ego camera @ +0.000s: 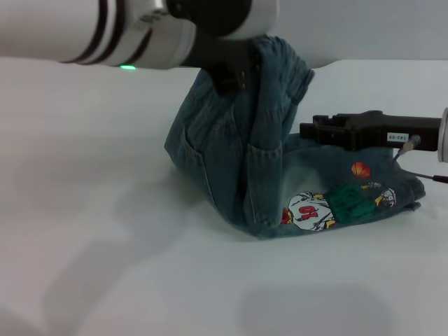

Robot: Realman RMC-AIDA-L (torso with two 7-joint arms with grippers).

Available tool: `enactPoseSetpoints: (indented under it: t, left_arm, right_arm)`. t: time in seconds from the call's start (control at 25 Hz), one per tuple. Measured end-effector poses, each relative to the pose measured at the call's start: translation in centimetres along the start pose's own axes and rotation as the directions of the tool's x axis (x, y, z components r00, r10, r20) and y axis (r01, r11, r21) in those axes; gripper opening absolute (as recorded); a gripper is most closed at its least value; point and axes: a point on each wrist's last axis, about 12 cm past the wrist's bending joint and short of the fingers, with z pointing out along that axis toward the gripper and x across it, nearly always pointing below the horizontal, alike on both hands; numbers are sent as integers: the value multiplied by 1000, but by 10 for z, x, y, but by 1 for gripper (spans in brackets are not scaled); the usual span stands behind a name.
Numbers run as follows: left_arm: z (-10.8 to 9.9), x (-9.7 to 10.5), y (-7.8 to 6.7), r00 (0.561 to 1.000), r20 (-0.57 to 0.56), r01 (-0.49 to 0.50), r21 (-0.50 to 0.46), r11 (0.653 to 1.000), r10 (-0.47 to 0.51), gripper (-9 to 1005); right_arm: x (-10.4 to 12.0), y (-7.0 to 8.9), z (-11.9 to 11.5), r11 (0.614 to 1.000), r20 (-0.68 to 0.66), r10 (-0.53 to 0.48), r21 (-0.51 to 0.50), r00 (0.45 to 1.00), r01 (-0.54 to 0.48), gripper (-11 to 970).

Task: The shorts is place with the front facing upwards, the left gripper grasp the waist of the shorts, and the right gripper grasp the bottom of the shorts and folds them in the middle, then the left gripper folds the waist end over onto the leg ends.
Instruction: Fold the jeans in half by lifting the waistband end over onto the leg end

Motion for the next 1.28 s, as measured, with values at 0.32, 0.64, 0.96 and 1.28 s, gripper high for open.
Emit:
enactPoseSetpoints:
  t: [0.32, 0.64, 0.96, 1.28]
  left_arm:
    - [8, -13, -17, 999, 35, -31, 40, 999, 30, 147]
    - [11, -20, -24, 997, 62, -45, 49, 998, 42, 157]
    - [14, -30, -30, 994, 97, -56, 53, 997, 50, 168]
    - [31, -38, -43, 991, 124, -52, 74, 996, 42, 179]
  right_arm:
    - [-9, 1, 2, 1000, 23, -21, 2, 1000, 21, 448]
    - [-27, -2, -2, 998, 77, -54, 32, 996, 52, 448]
    - [-33, -1, -3, 997, 89, -70, 38, 994, 67, 448]
    - [-26, -8, -14, 997, 103, -49, 67, 993, 42, 448]
